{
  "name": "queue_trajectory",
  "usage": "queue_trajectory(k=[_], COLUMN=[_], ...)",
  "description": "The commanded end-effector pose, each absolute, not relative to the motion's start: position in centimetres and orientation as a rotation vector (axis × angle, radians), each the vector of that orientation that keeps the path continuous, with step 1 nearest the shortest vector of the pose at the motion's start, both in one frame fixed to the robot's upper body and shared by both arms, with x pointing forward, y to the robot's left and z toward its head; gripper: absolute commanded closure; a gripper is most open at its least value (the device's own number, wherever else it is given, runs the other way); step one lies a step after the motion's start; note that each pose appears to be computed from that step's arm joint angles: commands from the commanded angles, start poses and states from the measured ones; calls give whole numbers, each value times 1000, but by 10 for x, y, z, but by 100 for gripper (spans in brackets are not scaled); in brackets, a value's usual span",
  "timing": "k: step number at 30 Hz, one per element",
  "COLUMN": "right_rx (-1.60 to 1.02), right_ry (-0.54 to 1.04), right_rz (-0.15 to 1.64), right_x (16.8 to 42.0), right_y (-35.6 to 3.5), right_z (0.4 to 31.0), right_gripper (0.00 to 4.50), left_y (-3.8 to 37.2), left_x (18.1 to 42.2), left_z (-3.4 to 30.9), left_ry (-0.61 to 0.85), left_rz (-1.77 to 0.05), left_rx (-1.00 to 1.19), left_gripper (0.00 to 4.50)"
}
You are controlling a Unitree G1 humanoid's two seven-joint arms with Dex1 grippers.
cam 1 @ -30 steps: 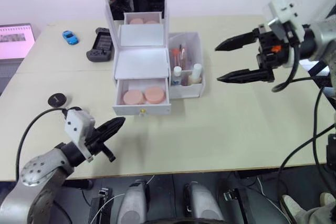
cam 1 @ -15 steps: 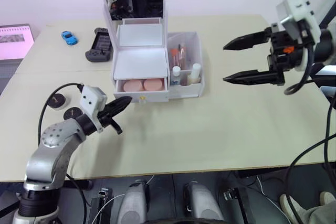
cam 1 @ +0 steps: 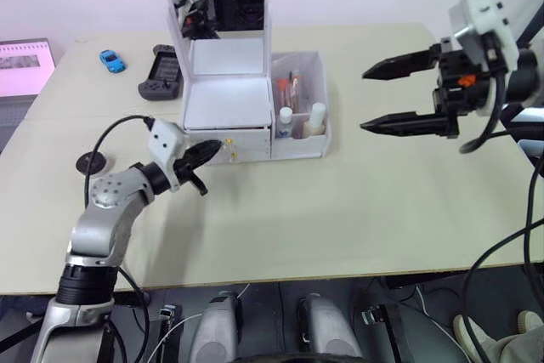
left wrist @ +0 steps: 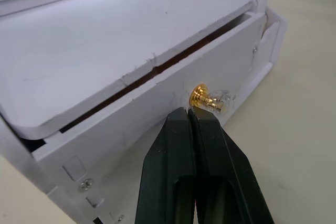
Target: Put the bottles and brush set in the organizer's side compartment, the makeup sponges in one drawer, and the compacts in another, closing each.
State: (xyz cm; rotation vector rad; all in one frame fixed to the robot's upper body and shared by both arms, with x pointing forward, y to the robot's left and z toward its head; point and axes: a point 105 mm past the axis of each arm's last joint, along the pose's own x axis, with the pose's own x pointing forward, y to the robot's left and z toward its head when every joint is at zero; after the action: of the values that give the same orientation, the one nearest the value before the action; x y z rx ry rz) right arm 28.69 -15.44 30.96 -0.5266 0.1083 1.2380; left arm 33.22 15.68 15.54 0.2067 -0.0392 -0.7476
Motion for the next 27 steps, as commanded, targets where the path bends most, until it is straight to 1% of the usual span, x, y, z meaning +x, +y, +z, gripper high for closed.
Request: queue_trajectory(k=[1, 9, 13, 17, 20, 22, 25, 27], right_rx=[-539, -537, -539, -494, -420, -394, -331, -284], right_ry=[55, 52, 45, 60, 108, 152, 145, 137], right_rz=[1227, 1232, 1237, 1260, 1250, 1262, 1189, 1153], right_x=[281, 279, 279, 277, 281, 279, 287, 289], right_y=[-156, -151, -150, -151, -161, -169, -185, -196], right_z=[320, 318, 319, 319, 312, 302, 297, 295], right_gripper=[0, 0, 0, 0, 0, 0, 0, 0], left_y=[155, 151, 147, 146, 161, 175, 206, 226], left_x=[336, 348, 348, 345, 324, 313, 300, 291], left_z=[169, 174, 171, 172, 178, 181, 181, 178], left_ry=[-94, -120, -114, -115, -102, -88, -48, -16], left_rz=[-744, -717, -721, -728, -752, -732, -673, -638], left_rx=[245, 250, 253, 250, 205, 172, 165, 196], left_gripper=[442, 442, 442, 442, 442, 442, 363, 273])
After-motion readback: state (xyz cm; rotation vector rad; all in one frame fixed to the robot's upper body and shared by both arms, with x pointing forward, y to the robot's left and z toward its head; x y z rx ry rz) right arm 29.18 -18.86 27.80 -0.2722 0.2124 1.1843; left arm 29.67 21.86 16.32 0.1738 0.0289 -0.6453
